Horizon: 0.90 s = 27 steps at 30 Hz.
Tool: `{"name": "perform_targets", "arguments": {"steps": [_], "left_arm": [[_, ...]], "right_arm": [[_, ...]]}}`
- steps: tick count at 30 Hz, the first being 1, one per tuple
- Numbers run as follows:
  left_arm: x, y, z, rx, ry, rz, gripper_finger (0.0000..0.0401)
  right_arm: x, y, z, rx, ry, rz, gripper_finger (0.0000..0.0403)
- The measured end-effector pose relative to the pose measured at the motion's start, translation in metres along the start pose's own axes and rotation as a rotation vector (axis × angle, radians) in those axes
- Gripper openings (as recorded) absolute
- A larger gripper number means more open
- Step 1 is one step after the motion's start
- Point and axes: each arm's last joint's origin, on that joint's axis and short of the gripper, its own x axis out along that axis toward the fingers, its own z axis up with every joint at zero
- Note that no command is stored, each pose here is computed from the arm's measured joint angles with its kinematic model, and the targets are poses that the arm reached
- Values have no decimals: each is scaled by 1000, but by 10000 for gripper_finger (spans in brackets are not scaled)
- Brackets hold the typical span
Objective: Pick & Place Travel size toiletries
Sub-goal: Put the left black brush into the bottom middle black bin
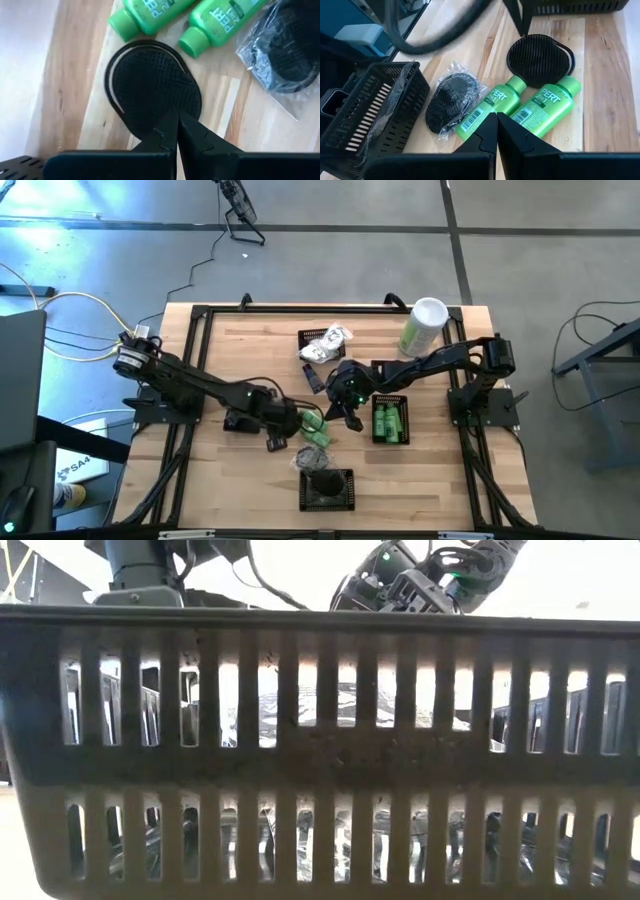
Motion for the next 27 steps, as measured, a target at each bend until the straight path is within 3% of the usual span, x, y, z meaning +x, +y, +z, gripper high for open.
{"name": "perform_targets", "arguments": {"steps": [12,20,27], "left_arm": [[11,-7,11,71,-91,-58,0],[27,-8,21,85,-70,-258,0],[51,-8,31,118,-103,-374,0]], "right_arm": [[0,0,-2,12,21,-14,2],[-1,0,-1,10,15,-22,2],[-17,3,9,1,-15,-208,2]]}}
